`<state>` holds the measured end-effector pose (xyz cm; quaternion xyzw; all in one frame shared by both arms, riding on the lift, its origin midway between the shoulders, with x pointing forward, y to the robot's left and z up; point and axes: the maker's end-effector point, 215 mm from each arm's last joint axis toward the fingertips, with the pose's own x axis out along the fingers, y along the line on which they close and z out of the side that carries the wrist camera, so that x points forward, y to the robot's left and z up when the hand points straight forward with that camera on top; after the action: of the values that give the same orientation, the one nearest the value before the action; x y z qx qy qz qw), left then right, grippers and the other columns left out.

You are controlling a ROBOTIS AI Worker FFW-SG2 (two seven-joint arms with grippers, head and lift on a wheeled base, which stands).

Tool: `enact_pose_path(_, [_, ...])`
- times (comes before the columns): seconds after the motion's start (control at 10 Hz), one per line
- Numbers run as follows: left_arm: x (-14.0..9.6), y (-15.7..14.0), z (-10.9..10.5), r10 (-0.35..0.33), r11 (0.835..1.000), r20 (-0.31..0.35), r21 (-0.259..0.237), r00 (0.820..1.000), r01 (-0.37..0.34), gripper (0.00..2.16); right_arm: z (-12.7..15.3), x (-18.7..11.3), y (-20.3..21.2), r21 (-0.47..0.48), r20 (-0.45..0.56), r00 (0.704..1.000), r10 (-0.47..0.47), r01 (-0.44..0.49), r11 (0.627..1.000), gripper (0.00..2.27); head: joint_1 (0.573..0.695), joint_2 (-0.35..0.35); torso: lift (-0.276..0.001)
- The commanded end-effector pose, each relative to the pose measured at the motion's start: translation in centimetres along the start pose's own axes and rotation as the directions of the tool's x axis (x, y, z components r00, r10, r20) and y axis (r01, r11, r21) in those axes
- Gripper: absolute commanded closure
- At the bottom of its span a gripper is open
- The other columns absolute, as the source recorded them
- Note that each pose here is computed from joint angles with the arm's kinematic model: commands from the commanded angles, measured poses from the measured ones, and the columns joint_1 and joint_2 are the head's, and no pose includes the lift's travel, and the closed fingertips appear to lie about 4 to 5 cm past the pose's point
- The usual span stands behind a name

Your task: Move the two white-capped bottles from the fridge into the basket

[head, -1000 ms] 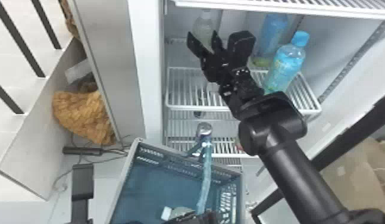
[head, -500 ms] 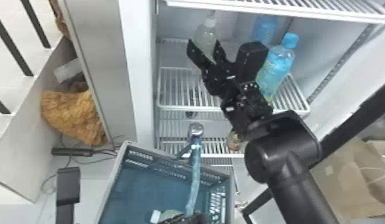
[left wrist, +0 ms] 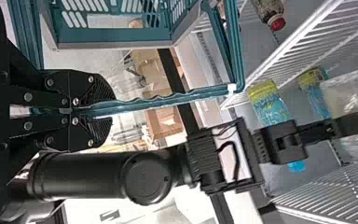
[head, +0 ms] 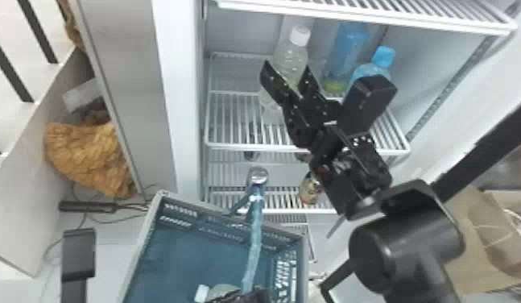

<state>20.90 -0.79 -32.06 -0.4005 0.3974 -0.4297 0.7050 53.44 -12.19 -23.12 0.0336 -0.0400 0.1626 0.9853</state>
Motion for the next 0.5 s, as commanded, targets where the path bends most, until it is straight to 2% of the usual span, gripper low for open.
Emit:
enact_pose_path(0.0, [-0.1, 0.1, 0.1, 0.004, 1.000, 0.004, 0.000, 1.000, -0.004, 1.19, 0.9, -2.5, -0.6, 0.012, -0.003, 1.000, -0.021, 0.022, 1.000, 0.89, 0.695, -0.189, 0.000])
enact_pose_path(0.4, [-0.1, 0.0, 0.1, -0.001, 1.000, 0.004, 0.000, 1.000, 0.001, 1.19, 1.6, -7.9, 0.7, 0.076, -0.042, 0.999, -0.022, 0.025, 0.997, 0.88, 0.695, -0.244, 0.000])
